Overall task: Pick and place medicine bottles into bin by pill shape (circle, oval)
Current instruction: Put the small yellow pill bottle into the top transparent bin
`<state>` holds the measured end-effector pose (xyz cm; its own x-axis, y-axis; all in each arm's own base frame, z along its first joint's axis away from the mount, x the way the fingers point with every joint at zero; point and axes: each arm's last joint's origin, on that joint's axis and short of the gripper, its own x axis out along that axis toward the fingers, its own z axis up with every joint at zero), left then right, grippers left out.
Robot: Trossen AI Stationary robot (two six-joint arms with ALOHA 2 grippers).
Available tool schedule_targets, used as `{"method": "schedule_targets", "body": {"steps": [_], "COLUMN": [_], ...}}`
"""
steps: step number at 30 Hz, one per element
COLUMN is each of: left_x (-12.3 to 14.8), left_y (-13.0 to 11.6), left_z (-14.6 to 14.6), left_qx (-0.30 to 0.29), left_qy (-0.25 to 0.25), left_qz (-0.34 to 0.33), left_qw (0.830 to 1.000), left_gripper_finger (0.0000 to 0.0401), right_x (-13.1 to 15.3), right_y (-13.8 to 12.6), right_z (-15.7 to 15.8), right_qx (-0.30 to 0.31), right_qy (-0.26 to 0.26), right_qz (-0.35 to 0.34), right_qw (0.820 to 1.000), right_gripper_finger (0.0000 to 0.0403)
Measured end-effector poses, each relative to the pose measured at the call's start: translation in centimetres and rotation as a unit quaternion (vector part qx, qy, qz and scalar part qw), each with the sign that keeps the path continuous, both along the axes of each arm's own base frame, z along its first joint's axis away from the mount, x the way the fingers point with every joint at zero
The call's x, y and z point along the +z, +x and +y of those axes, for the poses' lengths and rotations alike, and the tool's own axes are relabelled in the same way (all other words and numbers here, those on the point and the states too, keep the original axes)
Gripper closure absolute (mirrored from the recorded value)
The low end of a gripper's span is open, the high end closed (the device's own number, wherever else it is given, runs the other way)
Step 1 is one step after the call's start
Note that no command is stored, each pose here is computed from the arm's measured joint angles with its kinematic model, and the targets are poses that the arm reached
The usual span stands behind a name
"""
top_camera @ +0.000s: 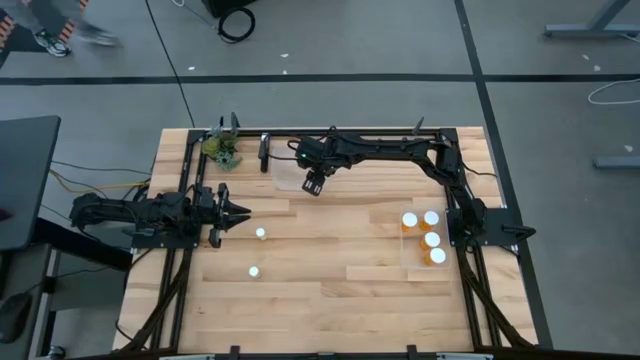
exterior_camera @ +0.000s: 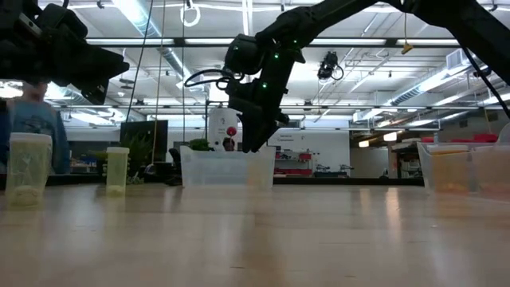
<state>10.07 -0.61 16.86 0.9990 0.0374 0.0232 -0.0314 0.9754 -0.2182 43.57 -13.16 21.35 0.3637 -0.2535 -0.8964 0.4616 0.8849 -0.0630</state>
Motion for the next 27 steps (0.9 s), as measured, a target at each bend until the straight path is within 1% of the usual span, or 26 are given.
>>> {"method": "schedule_targets", "body": {"steps": [5, 10, 16, 21, 24, 27], "left_x": [0.0, 0.0, 0.0, 0.0, 0.0, 0.0], "left_y": [0.0, 0.0, 0.0, 0.0, 0.0, 0.0], "left_z": [0.0, 0.0, 0.0, 0.0, 0.0, 0.0], "left_qx": [0.000, 0.000, 0.000, 0.000, 0.000, 0.000], "left_qy": [0.000, 0.000, 0.000, 0.000, 0.000, 0.000], "left_qz": [0.000, 0.000, 0.000, 0.000, 0.000, 0.000], "left_qw": [1.000, 1.000, 1.000, 1.000, 1.000, 1.000], "left_gripper_finger": [0.0318, 0.0312, 0.0317, 0.0320, 0.0317, 0.0313], "right_x": [0.1, 0.3, 0.4, 0.8, 1.2, 1.5], "right_y": [0.6, 1.4, 2.1, 3.0, 3.7, 4.2], "right_z": [1.4, 3.3, 5.4, 7.3, 9.0, 10.8], "right_qx": [0.029, 0.058, 0.084, 0.117, 0.144, 0.172], "right_qy": [-0.011, -0.041, -0.045, -0.034, -0.023, -0.028], "right_qz": [-0.009, -0.019, -0.032, -0.075, -0.110, -0.132], "right_qw": [0.999, 0.997, 0.995, 0.990, 0.983, 0.976], "right_gripper_finger": [0.0225, 0.0225, 0.0225, 0.0225, 0.0225, 0.0225]}}
